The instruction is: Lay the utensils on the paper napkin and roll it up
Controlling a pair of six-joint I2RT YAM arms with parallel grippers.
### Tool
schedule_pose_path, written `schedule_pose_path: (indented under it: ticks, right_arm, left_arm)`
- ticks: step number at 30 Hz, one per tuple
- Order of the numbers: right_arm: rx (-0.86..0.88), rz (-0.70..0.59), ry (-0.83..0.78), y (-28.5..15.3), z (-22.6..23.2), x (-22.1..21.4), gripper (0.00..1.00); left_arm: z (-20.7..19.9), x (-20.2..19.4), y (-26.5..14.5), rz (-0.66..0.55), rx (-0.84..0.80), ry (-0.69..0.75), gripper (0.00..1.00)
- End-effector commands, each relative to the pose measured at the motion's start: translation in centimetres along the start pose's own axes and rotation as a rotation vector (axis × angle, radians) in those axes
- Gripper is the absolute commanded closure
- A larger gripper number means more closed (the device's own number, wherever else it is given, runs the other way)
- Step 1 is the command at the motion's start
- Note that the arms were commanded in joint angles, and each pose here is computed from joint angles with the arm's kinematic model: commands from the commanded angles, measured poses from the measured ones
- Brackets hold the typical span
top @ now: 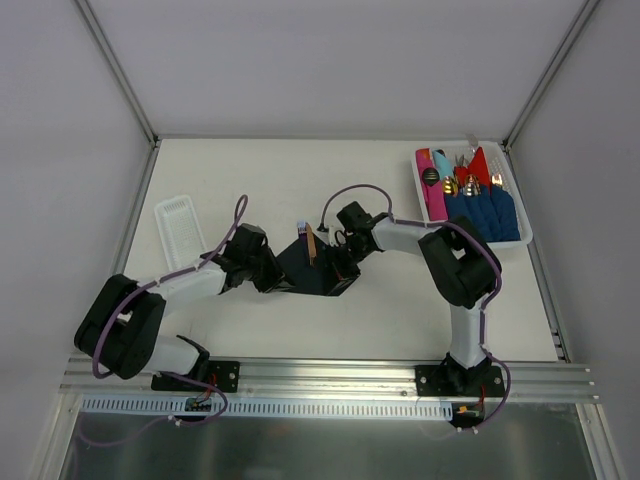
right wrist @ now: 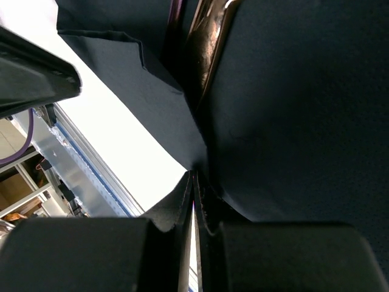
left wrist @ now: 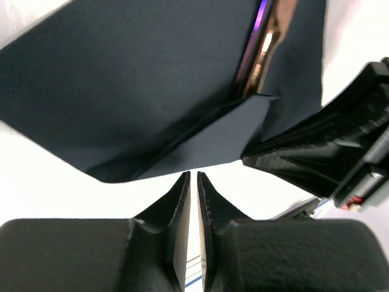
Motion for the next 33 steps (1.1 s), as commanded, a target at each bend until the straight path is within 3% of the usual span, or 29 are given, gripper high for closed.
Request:
schedule_pose_path:
  ticks: [1,10,19,26,33]
  right_arm:
    - [-0.042,0.001,0.022,0.1,-1.3,0.3,0.95]
    - [-0.050,0.006,0.030,0.0,-1.7,0.2,0.94]
    - [-0.071,0.019,0.031,-0.1,-2.4,-0.2,0.95]
    - [-0.070,0.018,0.025,-0.3,-2.4,-0.2,0.95]
    - [-0.061,0.019,0.028,-0.3,-2.2,-0.1,0.95]
  left_arm:
    - [-1.1,0.2,0.8,0.016,-0.022,0.001,0.92]
    - [1.7,0.0,2.0,0.011,0.075,-0.125,0.97]
    - [4.7,1.7,-1.0,-0.135,0.124,-0.194,0.97]
    - [3.9,2.9,-2.5,-0.173,0.095,-0.133,0.96]
    - [-0.8,3.4,-3.0,-0.153,0.000,0.026,0.96]
Point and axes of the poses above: each gripper's point midway between its finger pads, its own y axis out along the fingers, its own z axis along the line the jaws close on, x = y × z, the point moved 1 cm from there along -y, back along the fingers, and after that the axes turned 3 degrees about -y, right-handed, at the moved point
